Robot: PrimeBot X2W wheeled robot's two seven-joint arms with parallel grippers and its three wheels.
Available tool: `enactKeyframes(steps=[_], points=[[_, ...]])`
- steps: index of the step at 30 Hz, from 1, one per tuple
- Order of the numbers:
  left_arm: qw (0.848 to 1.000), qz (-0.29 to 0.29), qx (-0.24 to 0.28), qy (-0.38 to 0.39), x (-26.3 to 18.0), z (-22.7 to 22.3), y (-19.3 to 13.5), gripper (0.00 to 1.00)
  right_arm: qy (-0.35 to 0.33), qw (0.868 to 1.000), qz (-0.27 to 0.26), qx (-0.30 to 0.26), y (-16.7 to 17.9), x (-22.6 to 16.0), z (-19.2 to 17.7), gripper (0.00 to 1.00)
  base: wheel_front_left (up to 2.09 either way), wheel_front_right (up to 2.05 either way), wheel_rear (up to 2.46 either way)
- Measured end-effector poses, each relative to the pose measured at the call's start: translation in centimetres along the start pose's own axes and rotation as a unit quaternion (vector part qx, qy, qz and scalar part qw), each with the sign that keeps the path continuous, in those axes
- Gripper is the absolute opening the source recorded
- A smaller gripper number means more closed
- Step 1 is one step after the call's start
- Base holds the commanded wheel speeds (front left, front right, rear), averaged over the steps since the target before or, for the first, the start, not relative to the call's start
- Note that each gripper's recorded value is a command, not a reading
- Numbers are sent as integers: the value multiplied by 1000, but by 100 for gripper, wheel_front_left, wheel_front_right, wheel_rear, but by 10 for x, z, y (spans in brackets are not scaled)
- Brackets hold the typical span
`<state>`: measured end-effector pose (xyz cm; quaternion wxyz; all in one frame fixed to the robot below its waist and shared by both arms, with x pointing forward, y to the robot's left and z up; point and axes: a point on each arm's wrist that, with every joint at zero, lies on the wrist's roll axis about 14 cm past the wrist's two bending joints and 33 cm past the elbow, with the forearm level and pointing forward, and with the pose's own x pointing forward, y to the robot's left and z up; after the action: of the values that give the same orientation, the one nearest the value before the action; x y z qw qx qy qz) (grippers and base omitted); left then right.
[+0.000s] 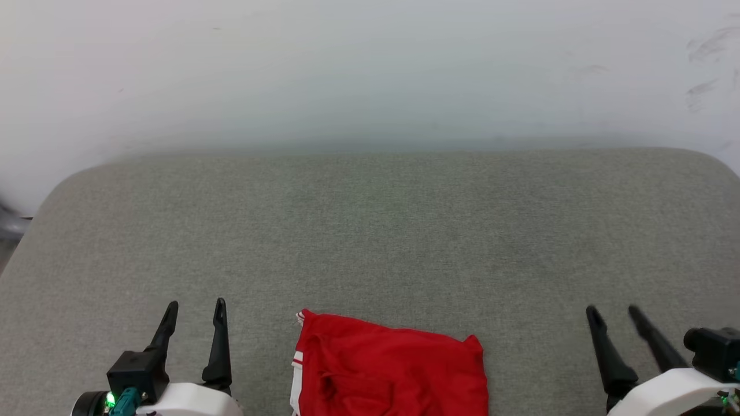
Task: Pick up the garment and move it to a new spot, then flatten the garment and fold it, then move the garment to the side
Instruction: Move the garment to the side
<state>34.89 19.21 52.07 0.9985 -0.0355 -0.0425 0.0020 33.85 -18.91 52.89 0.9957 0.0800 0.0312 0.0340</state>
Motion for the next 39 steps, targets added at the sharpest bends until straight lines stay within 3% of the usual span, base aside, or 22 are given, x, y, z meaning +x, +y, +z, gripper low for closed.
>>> enactKeyframes(steps=[3, 5, 6, 10, 13, 23, 30, 32, 33, 34, 39], points=[[1000, 3, -1, -8, 3, 5, 2, 100, 68, 996, 3, 52, -1, 0, -29, 100, 0, 0, 0], [1000, 5, -1, -12, 4, 7, 3, 100, 127, 986, 21, 101, 8, -2, -51, 100, 0, 0, 0], [1000, 7, -1, -13, 5, 7, 4, 100, 163, 981, 29, 99, 10, -4, -63, 100, 0, 0, 0], [1000, 9, -3, -13, 10, 7, 5, 100, 299, 944, 74, 121, 27, -19, -106, 100, 0, 0, 0], [1000, 13, -2, -12, 16, 5, 7, 100, 357, 918, 104, 138, 43, -24, -123, 100, 0, 0, 0], [1000, 30, -1, 4, 33, -10, 15, 100, 440, 865, 171, 171, 89, -9, -164, 100, 0, 0, 0], [999, 38, -1, 10, 39, -17, 20, 100, 466, 844, 196, 179, 110, -3, -183, 100, 0, 0, 0], [999, 38, -2, 9, 40, -17, 20, 100, 468, 841, 201, 183, 114, -1, -185, 34, 0, 0, 0], [999, 37, -1, 8, 41, -17, 20, 100, 467, 841, 203, 184, 115, 0, -185, 7, 0, 0, 0], [999, 36, -1, 8, 41, -17, 20, 100, 466, 841, 204, 181, 115, 1, -185, 0, 0, 0, 0], [999, 36, -2, 4, 39, -14, 19, 100, 444, 855, 214, 160, 115, 4, -175, 0, 0, 0, 0]])
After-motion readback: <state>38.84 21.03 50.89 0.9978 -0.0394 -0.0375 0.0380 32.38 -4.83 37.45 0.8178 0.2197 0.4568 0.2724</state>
